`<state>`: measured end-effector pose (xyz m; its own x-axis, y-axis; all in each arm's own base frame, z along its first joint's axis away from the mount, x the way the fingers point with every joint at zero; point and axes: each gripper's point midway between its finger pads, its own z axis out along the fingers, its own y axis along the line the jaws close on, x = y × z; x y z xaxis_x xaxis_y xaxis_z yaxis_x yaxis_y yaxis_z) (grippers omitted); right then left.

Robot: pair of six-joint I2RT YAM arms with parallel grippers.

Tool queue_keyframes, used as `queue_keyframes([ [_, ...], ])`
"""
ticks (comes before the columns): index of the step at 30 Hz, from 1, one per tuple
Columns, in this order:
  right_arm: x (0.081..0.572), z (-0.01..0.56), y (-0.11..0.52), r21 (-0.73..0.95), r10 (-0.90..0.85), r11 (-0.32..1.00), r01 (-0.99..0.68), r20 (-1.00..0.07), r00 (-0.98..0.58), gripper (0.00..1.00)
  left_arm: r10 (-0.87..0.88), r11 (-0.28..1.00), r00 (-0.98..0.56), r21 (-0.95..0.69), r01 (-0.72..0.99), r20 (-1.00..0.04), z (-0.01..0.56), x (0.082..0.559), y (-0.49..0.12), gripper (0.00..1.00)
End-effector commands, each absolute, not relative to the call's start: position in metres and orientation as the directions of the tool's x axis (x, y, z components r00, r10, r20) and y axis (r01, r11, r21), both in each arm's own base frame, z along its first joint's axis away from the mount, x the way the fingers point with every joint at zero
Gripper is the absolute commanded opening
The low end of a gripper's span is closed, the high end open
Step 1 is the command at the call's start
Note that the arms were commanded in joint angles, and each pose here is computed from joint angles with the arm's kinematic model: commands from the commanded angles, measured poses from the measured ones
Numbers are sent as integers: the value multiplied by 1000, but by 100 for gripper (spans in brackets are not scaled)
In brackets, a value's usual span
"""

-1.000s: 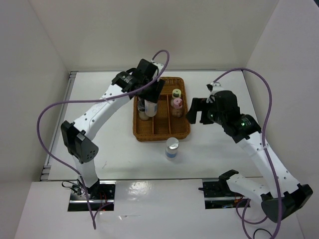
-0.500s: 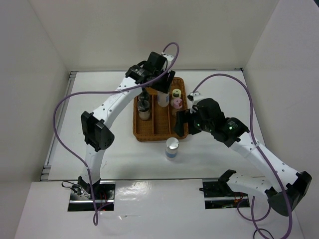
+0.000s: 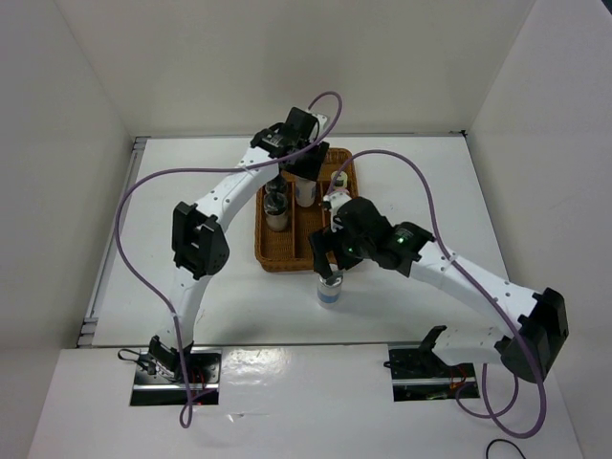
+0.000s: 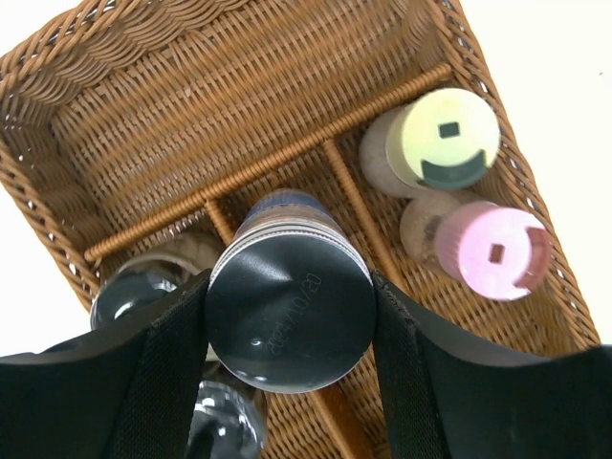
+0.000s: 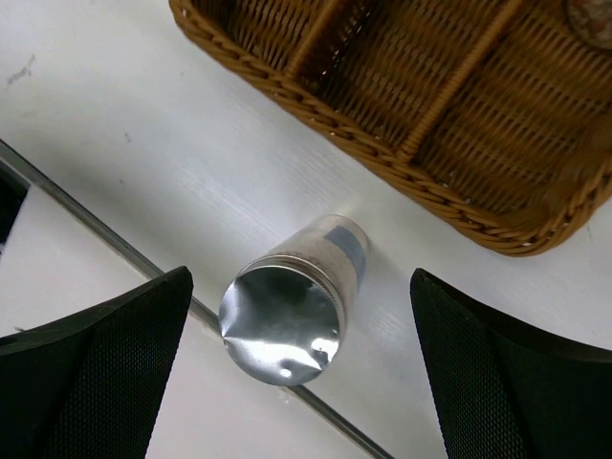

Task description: Organize the condiment bottles

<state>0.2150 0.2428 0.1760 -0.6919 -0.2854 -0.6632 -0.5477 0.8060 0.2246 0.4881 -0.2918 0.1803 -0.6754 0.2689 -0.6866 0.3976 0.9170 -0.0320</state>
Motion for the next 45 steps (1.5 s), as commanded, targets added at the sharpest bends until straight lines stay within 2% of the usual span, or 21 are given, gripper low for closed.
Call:
queue_keyframes([
  [1,221,180,254,173,-319,791,-587,-702,-636,99,235,906,-586,-43,422,-776,206,511,-302,40],
  [10,220,154,261,130,-372,803,-582,-655,-658,99,235,905,-589,-48,423,-773,189,523,-300,42],
  [17,214,143,254,117,-369,830,-545,-617,-695,99,244,905,-605,-46,422,-758,170,524,-300,55],
  [21,205,139,251,111,-381,834,-540,-592,-711,95,255,906,-625,-43,421,-738,157,520,-298,68],
  [27,194,129,250,91,-392,850,-520,-551,-737,92,235,904,-629,-72,422,-741,163,515,-300,99],
  [28,194,129,250,96,-383,854,-512,-550,-742,92,231,904,-622,-73,422,-748,169,514,-299,99],
  [34,189,125,248,103,-365,865,-491,-543,-757,79,196,909,-619,-97,406,-760,201,505,-295,100],
  [38,190,125,248,109,-344,876,-470,-544,-766,63,154,906,-568,-114,407,-809,252,497,-291,100],
  [39,190,122,248,104,-348,877,-469,-536,-769,55,152,910,-564,-108,400,-812,258,494,-287,100],
  [42,189,121,247,105,-344,881,-462,-528,-776,45,113,908,-518,-124,401,-848,303,483,-282,100],
  [45,194,137,254,121,-328,877,-464,-554,-765,43,61,916,-473,-139,377,-879,347,473,-267,100],
])
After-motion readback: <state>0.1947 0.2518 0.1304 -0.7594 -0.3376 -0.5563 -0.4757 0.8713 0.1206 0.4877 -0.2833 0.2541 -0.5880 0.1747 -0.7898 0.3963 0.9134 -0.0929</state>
